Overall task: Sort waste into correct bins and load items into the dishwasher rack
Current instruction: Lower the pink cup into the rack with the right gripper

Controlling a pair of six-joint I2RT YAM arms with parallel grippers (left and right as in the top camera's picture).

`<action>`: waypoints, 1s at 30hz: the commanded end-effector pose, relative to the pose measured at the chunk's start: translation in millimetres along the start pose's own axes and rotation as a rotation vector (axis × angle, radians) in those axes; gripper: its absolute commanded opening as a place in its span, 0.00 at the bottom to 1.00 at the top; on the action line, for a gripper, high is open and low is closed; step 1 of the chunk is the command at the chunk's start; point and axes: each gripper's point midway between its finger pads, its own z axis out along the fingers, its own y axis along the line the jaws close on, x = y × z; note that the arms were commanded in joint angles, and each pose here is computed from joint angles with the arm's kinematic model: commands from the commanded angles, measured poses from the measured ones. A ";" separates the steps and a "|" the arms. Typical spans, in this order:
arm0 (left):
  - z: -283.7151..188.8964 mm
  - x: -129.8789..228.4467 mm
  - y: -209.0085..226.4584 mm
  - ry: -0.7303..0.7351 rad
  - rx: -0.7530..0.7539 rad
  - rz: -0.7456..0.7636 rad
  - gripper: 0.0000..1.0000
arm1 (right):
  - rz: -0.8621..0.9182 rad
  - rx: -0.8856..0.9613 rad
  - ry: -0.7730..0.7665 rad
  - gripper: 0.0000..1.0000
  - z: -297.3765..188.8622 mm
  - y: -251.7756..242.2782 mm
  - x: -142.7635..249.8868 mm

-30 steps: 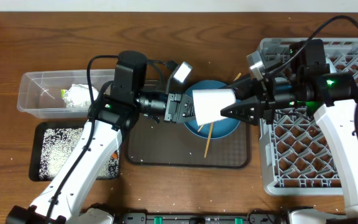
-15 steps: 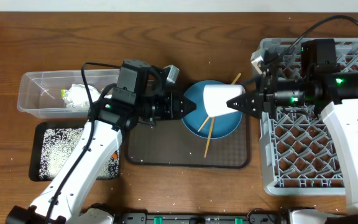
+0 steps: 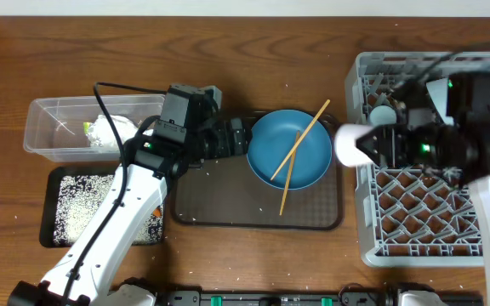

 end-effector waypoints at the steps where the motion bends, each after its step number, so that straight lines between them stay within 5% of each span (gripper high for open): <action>1: -6.4 -9.2 3.5 -0.046 -0.039 0.014 0.97 | 0.117 0.238 -0.014 0.22 -17.9 -35.6 9.0; 13: -6.4 -9.0 3.2 -0.045 -0.039 0.015 0.98 | 0.269 0.475 0.156 0.17 -37.0 -67.1 62.1; 30: -6.3 -9.1 3.1 -0.046 -0.038 0.015 0.98 | 0.292 0.482 0.172 0.15 -5.9 -81.6 70.8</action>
